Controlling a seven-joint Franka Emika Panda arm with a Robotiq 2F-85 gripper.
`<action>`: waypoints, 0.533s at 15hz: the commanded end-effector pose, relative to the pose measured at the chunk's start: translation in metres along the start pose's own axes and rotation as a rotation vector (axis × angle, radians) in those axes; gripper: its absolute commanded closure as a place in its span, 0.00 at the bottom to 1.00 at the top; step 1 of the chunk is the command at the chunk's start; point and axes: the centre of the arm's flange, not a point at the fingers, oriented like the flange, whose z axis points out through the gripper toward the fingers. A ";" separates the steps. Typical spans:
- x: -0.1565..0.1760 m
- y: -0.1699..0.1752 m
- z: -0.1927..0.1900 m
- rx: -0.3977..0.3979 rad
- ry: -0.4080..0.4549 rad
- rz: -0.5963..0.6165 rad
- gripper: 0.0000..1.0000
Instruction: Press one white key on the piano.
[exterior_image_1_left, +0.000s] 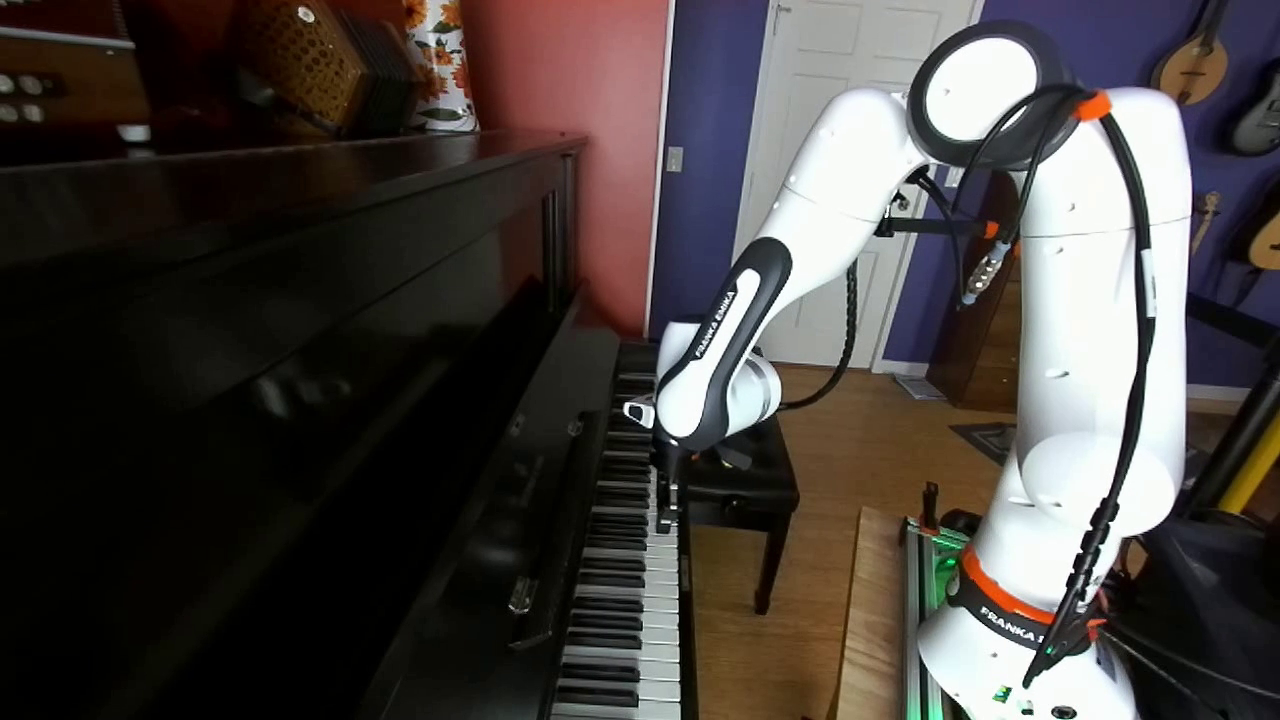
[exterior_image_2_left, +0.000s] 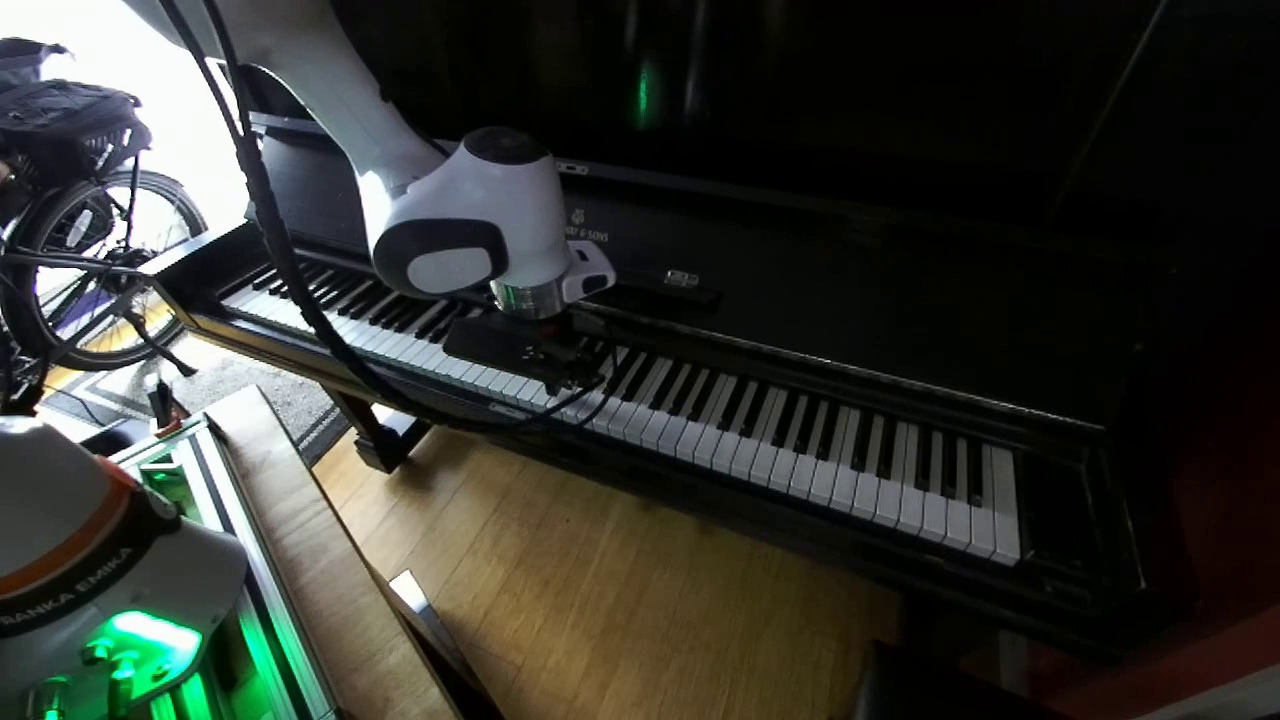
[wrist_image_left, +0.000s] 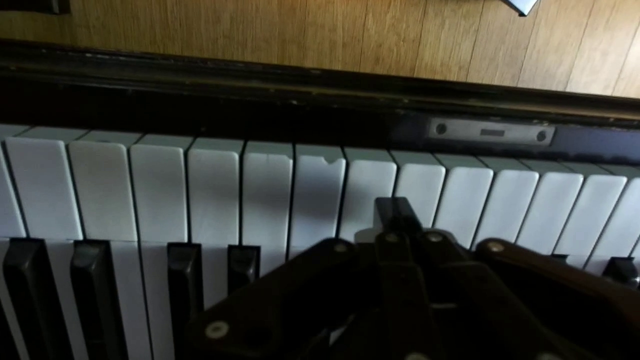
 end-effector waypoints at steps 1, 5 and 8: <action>-0.003 0.008 0.007 -0.001 0.013 -0.003 1.00; -0.005 0.009 0.009 0.003 0.012 0.002 1.00; -0.005 0.008 0.011 0.007 0.011 0.002 1.00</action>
